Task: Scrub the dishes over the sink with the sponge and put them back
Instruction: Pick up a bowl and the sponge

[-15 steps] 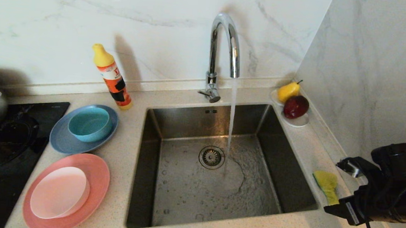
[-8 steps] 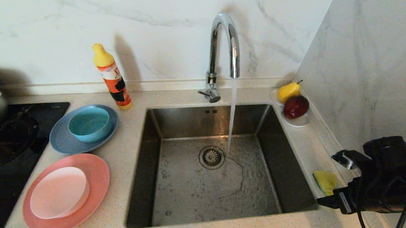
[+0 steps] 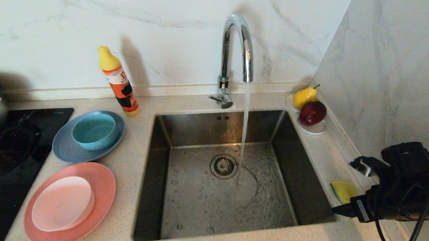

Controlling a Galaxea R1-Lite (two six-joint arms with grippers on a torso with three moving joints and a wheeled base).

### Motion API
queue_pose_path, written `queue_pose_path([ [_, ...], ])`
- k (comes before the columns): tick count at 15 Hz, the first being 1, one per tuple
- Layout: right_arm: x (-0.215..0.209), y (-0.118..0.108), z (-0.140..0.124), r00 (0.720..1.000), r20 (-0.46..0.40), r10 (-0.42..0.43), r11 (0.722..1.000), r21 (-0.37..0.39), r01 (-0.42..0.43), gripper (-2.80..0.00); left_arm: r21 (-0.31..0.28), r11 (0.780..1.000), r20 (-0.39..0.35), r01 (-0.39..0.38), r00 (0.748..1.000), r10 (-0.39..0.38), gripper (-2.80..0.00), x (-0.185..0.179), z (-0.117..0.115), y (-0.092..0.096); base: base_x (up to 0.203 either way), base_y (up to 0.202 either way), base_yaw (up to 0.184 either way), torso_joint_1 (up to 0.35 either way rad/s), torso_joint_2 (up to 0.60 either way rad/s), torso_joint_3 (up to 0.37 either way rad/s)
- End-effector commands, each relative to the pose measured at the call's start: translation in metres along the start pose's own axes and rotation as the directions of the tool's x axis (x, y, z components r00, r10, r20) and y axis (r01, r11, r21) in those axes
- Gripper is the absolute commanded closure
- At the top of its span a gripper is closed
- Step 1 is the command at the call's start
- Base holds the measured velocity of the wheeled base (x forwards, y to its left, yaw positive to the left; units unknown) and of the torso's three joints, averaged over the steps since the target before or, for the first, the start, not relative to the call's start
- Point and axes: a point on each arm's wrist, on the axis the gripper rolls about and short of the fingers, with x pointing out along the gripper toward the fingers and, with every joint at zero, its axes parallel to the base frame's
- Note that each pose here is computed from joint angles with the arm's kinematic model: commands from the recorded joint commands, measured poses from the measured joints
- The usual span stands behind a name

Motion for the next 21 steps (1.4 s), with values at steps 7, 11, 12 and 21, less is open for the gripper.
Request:
queue_pose_path([
  [7,0.004,-0.005,0.010,1.000,0.014,-0.011,1.000,0.010,0.011,-2.80,0.000,1.000,-0.018,0.001,1.000,-0.001,0.00,0.001,-0.005,0.000,0.000,0.000,0.000,0.000,0.00,0.000],
  [11,0.011,-0.006,0.009,1.000,-0.004,-0.009,1.000,0.013,0.009,0.00,0.000,1.000,-0.018,0.001,1.000,-0.001,0.00,0.001,-0.005,0.000,0.000,0.000,0.000,0.000,0.00,0.000],
  [12,0.011,-0.006,0.009,1.000,-0.003,-0.010,1.000,0.026,0.010,0.00,0.000,1.000,-0.018,0.002,1.000,-0.002,0.00,0.001,-0.005,0.000,0.000,0.000,0.000,0.000,0.00,0.000],
  [21,0.004,-0.005,0.011,1.000,0.010,-0.012,0.999,0.046,0.011,0.00,0.000,1.000,-0.018,0.001,1.000,-0.001,0.00,0.001,-0.005,0.000,0.000,0.000,0.000,0.000,0.00,0.000],
])
